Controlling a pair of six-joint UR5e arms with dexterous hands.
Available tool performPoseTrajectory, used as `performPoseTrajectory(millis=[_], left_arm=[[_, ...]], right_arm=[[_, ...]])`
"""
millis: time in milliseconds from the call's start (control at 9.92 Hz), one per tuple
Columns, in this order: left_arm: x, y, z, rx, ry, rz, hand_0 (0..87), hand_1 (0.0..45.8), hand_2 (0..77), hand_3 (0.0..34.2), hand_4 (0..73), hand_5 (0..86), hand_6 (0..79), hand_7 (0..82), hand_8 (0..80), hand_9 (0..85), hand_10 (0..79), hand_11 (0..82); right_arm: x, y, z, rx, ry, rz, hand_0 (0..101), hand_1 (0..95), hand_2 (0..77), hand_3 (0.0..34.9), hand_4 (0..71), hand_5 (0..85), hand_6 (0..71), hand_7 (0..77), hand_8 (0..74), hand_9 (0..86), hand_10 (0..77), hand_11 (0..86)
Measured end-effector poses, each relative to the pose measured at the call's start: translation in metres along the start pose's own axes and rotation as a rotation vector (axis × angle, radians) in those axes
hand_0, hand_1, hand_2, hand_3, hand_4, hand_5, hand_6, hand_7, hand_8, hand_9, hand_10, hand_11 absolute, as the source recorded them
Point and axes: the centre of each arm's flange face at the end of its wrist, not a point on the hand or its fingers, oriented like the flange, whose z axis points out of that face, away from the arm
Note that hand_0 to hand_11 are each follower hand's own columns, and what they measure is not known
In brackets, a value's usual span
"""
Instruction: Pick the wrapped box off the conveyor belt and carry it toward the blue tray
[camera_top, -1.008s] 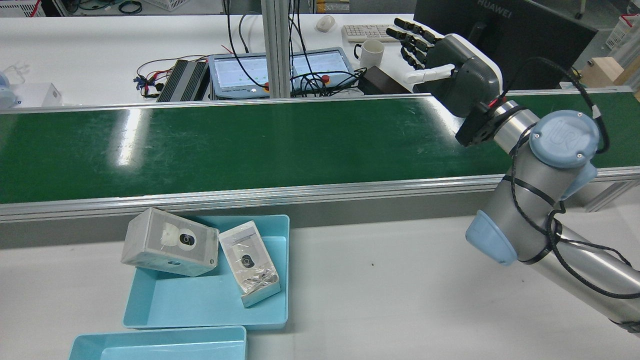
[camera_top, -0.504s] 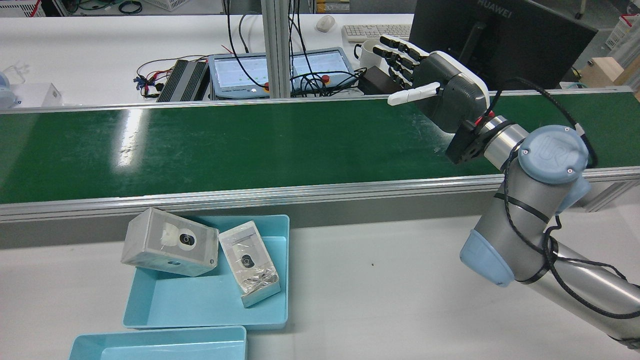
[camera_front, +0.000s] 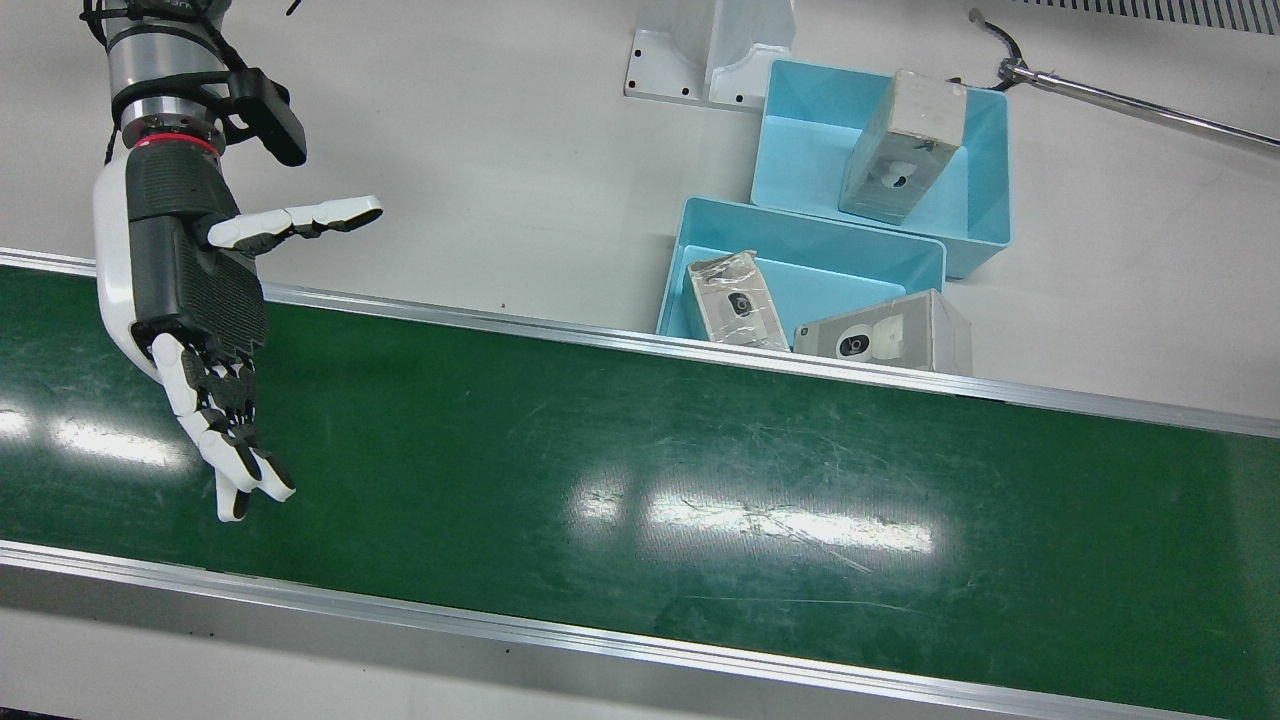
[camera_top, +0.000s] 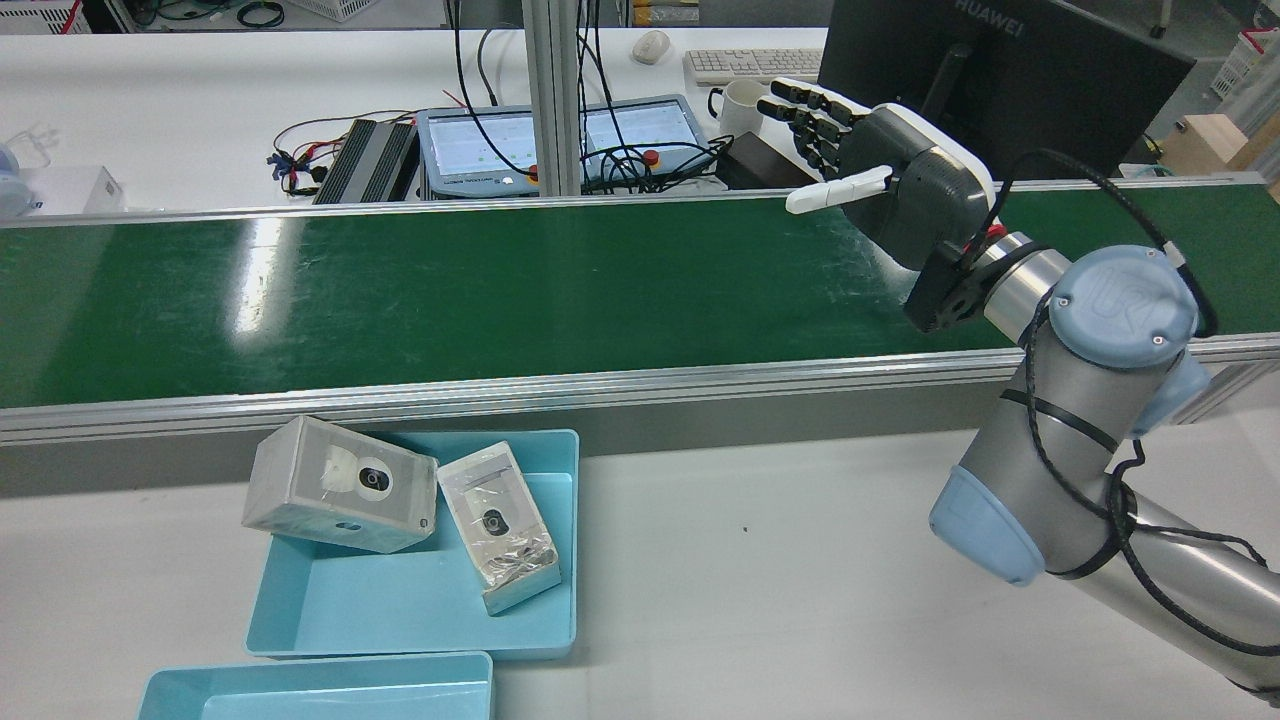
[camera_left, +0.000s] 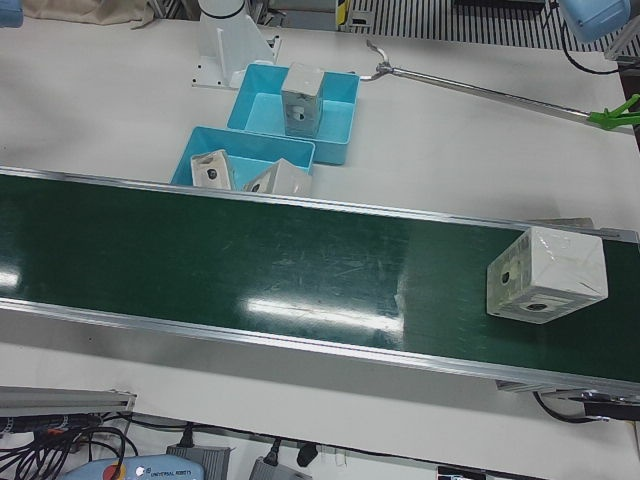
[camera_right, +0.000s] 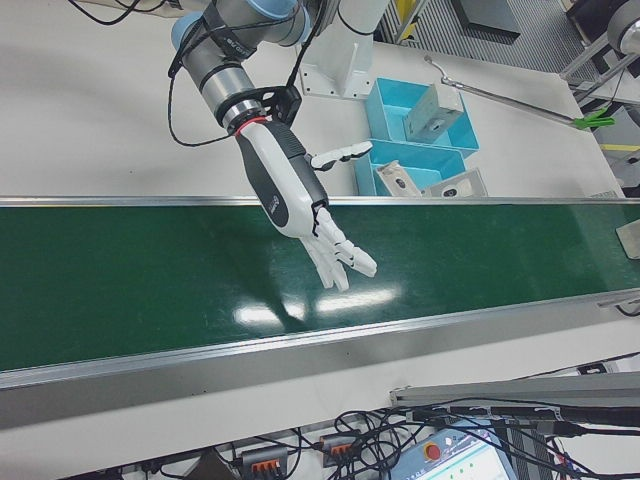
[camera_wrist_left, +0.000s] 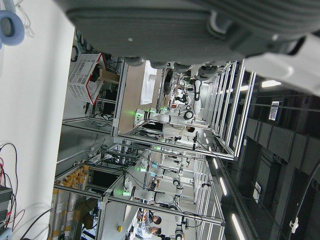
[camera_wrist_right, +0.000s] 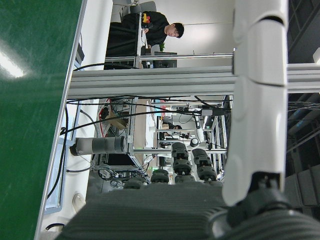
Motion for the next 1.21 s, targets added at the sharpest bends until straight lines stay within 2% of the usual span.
performPoseTrajectory(millis=[101, 706, 807, 908, 1109, 1210], left_arm=[[0.0000, 0.0000, 0.0000, 0.000, 0.000, 0.000, 0.0, 0.0, 1.1, 0.0, 0.0, 1.1, 0.5, 0.5, 0.5, 0.5, 0.0, 0.5], [0.0000, 0.0000, 0.0000, 0.000, 0.000, 0.000, 0.0, 0.0, 1.1, 0.0, 0.0, 1.1, 0.5, 0.5, 0.5, 0.5, 0.5, 0.5], [0.0000, 0.0000, 0.0000, 0.000, 0.000, 0.000, 0.0, 0.0, 1.1, 0.0, 0.0, 1.1, 0.5, 0.5, 0.5, 0.5, 0.5, 0.5], [0.0000, 0.0000, 0.0000, 0.000, 0.000, 0.000, 0.0, 0.0, 1.1, 0.0, 0.0, 1.1, 0.5, 0.5, 0.5, 0.5, 0.0, 0.5], [0.0000, 0.0000, 0.0000, 0.000, 0.000, 0.000, 0.0, 0.0, 1.1, 0.0, 0.0, 1.1, 0.5, 0.5, 1.1, 0.5, 0.0, 0.5], [0.0000, 0.0000, 0.0000, 0.000, 0.000, 0.000, 0.0, 0.0, 1.1, 0.0, 0.0, 1.1, 0.5, 0.5, 1.1, 0.5, 0.0, 0.5]], right_arm=[[-0.0002, -0.0017, -0.0004, 0.003, 0.000, 0.004, 48, 12.5, 2.7, 0.6, 4.4, 13.1, 2.7, 13.1, 4.9, 1.1, 0.0, 1.1], [-0.0019, -0.0013, -0.0016, 0.001, -0.003, 0.023, 48, 12.5, 2.2, 0.6, 5.4, 13.1, 2.7, 11.4, 4.4, 1.6, 0.0, 1.1], [-0.0020, -0.0011, -0.0019, 0.000, -0.003, 0.024, 48, 14.2, 3.8, 0.6, 5.4, 13.1, 2.7, 12.5, 3.8, 1.6, 0.0, 1.1], [-0.0020, -0.0009, -0.0020, 0.000, -0.003, 0.026, 48, 10.4, 2.2, 0.6, 6.5, 13.1, 4.9, 15.3, 4.4, 2.7, 0.0, 1.1], [-0.0021, -0.0009, -0.0021, 0.000, -0.003, 0.031, 48, 12.5, 2.2, 0.6, 7.6, 13.6, 2.7, 15.3, 4.4, 2.7, 0.0, 1.1], [-0.0021, -0.0010, -0.0021, 0.000, -0.003, 0.033, 48, 12.5, 2.2, 0.6, 7.6, 13.6, 3.8, 14.7, 4.4, 3.3, 0.0, 1.1]])
